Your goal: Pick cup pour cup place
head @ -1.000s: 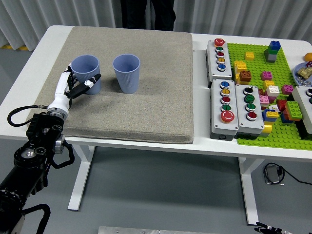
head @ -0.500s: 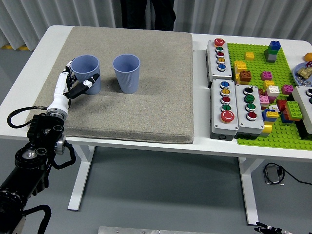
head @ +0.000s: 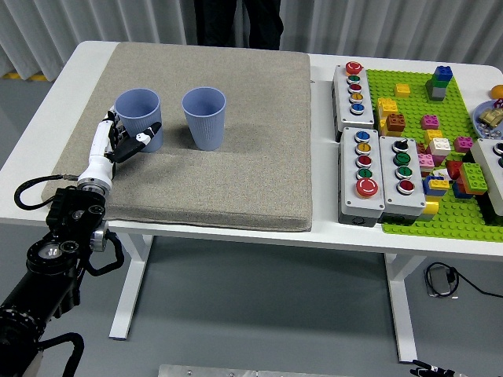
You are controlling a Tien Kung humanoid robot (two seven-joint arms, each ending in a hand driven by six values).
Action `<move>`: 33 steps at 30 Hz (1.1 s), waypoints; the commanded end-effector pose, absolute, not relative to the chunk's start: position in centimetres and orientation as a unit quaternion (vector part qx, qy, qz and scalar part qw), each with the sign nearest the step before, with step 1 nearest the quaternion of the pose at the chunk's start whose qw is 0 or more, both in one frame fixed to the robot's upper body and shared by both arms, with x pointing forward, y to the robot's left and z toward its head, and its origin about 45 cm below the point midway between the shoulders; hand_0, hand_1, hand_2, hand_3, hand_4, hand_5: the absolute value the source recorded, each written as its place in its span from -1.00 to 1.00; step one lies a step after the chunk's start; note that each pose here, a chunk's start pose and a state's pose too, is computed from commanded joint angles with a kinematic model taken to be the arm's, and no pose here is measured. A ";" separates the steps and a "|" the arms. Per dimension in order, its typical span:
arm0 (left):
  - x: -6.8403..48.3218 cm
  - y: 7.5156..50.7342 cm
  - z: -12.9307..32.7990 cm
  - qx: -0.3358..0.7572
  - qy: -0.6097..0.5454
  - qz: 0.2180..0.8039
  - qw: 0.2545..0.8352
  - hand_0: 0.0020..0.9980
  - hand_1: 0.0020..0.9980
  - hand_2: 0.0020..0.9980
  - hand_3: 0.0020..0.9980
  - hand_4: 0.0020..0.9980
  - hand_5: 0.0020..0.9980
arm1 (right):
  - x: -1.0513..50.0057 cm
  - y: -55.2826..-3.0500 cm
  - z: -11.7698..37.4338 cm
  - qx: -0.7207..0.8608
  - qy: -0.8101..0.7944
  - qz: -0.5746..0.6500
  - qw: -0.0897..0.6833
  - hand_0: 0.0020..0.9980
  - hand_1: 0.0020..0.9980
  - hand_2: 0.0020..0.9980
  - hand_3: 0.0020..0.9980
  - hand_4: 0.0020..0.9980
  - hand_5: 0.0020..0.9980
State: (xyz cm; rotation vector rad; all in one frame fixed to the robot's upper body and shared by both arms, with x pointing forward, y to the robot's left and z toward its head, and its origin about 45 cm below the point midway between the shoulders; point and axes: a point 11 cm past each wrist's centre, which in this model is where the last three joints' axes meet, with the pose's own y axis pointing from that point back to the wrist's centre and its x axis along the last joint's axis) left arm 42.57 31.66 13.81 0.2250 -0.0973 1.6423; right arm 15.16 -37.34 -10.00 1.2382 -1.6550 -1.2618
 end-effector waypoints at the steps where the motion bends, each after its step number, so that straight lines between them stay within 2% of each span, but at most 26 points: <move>1: 42.6 31.7 13.8 0.100 -0.044 0.730 0.675 0.55 0.55 0.85 1.00 0.87 -0.26 | 15.2 -37.3 -10.0 0.478 -0.640 -0.488 0.352 0.33 0.30 0.33 0.27 -0.02 -0.74; 15: 42.8 31.4 14.0 0.092 -0.040 0.728 0.679 0.55 0.56 0.86 1.00 0.86 -0.28 | 15.4 -37.4 -9.9 0.479 -0.641 -0.487 0.350 0.32 0.30 0.33 0.27 -0.02 -0.74; 16: 42.8 31.4 14.0 0.091 -0.040 0.727 0.679 0.55 0.56 0.87 1.00 0.79 -0.34 | 15.4 -37.4 -9.9 0.479 -0.641 -0.486 0.350 0.32 0.30 0.33 0.27 -0.02 -0.74; 33: 42.9 31.2 14.0 0.091 -0.037 0.727 0.680 0.55 0.56 0.88 1.00 0.78 -0.35 | 15.6 -37.3 -9.9 0.480 -0.642 -0.486 0.349 0.32 0.30 0.33 0.27 -0.02 -0.74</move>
